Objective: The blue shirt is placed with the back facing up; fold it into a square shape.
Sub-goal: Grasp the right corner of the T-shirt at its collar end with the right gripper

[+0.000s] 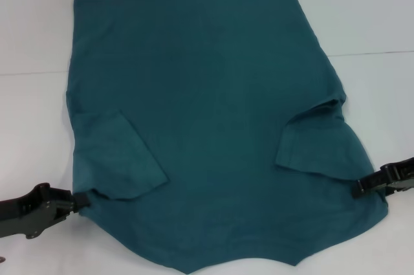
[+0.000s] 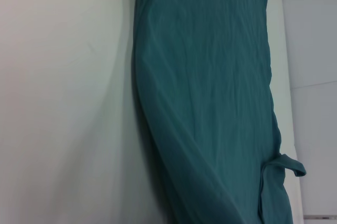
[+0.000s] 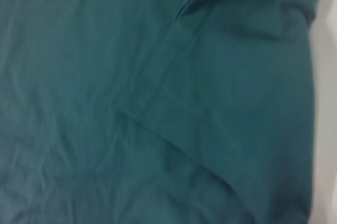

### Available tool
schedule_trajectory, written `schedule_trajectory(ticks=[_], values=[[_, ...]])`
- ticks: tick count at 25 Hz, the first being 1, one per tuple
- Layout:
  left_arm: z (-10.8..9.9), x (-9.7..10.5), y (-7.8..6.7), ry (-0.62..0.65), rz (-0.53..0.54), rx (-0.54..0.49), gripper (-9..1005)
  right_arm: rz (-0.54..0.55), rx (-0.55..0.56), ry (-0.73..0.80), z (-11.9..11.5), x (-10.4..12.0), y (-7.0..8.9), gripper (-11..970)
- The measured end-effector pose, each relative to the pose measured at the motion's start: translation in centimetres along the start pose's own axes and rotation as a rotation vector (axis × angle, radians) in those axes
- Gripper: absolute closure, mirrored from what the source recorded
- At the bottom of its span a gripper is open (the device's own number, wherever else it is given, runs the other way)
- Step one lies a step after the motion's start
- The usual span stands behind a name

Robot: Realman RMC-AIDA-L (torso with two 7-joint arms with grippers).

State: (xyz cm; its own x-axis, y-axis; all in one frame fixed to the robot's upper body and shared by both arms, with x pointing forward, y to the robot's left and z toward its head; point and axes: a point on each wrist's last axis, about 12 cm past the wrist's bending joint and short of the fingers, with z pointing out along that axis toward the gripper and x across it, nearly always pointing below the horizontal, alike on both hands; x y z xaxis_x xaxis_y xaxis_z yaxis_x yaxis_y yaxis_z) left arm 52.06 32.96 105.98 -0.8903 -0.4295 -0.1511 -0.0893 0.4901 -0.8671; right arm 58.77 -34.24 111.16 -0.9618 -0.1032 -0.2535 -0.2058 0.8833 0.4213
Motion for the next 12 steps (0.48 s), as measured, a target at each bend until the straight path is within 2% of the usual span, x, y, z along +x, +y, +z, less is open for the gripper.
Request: schedule_trajectory(ticks=[12], values=[[0.05, 0.03, 0.00, 0.000, -0.002, 0.000, 967, -0.004, 0.015, 0.023, 0.51, -0.43, 0.59, 222]])
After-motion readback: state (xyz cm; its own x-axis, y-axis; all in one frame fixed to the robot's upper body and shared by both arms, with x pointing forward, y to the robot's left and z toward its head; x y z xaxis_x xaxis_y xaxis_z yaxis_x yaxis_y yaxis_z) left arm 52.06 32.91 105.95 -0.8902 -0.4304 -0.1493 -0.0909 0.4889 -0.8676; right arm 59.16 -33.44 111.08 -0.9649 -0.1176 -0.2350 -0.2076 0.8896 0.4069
